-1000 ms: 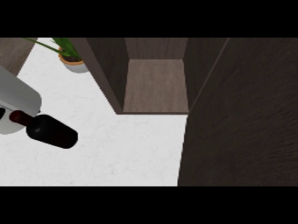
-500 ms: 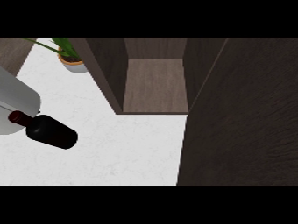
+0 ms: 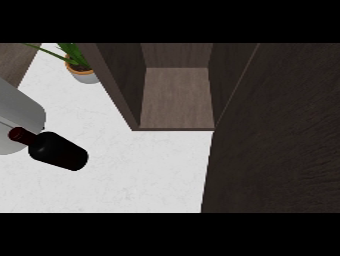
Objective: Pick up the wine, place it into the cabinet and close the cabinet
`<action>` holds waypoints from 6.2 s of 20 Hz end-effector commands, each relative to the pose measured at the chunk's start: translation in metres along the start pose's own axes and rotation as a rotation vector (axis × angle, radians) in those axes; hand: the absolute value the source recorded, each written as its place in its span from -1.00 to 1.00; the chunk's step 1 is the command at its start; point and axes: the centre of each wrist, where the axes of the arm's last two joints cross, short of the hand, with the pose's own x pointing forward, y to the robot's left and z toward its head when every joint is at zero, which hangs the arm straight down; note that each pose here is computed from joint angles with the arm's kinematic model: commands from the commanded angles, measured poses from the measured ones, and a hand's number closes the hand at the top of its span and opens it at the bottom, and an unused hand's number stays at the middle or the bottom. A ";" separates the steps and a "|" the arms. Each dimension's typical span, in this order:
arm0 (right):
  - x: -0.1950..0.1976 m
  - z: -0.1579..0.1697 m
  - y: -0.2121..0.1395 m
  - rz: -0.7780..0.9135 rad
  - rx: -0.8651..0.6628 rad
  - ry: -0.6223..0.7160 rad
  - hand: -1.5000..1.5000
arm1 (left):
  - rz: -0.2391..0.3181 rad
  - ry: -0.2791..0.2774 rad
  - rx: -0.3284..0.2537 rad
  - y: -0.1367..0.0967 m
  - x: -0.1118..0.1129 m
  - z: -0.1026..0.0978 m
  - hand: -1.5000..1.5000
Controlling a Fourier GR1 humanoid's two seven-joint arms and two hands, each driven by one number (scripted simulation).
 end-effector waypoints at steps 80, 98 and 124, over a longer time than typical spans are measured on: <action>0.027 0.009 0.002 0.001 0.004 -0.041 -1.00 | 0.159 0.147 -0.080 0.079 -0.258 -0.012 1.00; 0.028 0.016 -0.004 0.009 0.008 -0.027 -1.00 | -0.096 -0.005 0.010 0.034 -0.256 -0.021 1.00; 0.031 0.017 -0.003 -0.004 0.003 -0.029 -1.00 | -0.058 -0.107 -0.166 -0.101 -0.121 -0.062 1.00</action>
